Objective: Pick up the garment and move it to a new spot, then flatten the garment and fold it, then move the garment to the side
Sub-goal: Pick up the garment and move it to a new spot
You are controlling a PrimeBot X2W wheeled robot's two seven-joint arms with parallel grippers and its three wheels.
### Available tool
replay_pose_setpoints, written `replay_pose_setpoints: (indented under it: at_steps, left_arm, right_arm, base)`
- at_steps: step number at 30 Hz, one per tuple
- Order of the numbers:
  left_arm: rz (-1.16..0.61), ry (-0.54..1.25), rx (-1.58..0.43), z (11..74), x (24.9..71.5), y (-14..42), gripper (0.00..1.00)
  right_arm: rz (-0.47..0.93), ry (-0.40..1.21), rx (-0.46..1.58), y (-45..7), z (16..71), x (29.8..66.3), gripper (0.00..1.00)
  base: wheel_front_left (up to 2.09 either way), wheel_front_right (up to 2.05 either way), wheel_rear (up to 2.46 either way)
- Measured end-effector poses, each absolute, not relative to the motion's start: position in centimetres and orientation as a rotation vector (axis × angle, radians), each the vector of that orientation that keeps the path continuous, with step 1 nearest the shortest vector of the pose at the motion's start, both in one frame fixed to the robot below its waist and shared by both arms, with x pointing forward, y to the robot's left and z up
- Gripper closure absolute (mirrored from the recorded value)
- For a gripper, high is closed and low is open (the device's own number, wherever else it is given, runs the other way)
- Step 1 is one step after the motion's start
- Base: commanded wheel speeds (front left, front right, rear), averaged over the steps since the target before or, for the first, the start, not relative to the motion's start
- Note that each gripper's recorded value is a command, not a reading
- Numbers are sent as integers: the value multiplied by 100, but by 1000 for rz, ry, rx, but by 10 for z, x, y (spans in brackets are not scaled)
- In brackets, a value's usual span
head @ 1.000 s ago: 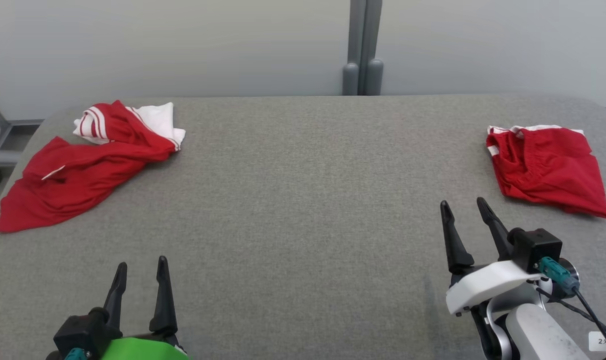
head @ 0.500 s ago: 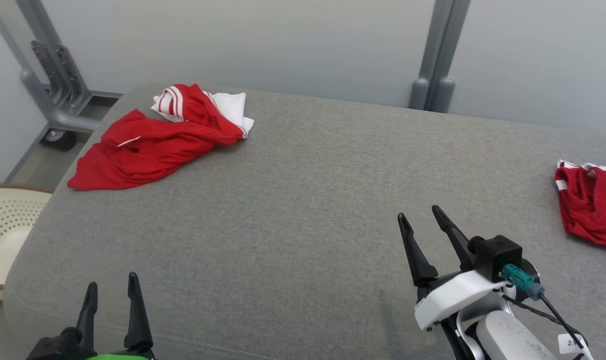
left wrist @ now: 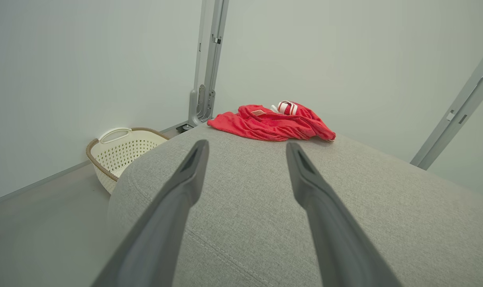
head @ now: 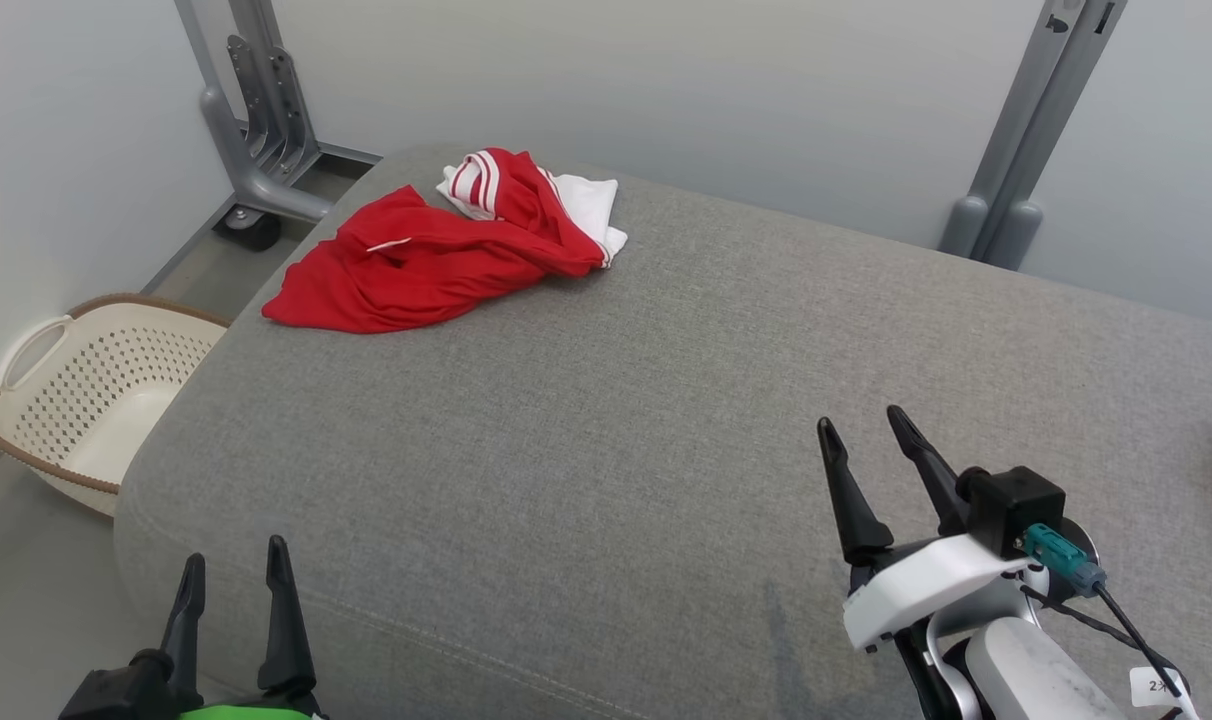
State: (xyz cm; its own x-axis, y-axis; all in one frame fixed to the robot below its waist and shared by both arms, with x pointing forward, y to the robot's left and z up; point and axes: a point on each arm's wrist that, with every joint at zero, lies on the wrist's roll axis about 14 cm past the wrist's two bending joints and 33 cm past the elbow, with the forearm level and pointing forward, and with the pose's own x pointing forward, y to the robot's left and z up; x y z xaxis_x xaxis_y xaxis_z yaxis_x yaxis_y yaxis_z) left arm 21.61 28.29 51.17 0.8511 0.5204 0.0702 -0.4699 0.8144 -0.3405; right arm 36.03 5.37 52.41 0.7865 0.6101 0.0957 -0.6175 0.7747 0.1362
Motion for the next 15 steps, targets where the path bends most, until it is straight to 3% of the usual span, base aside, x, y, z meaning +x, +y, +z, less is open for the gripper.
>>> replay_pose_setpoints:
  at_steps: [8,15]
  left_arm:
    - [496,-183,-292,524,228,284,0]
    - [397,-225,-243,555,271,284,0]
  right_arm:
    - [607,-50,162,38,523,368,0]
    - [532,-55,156,13,520,383,0]
  base:
    - [0,0,0]
    - [0,0,0]
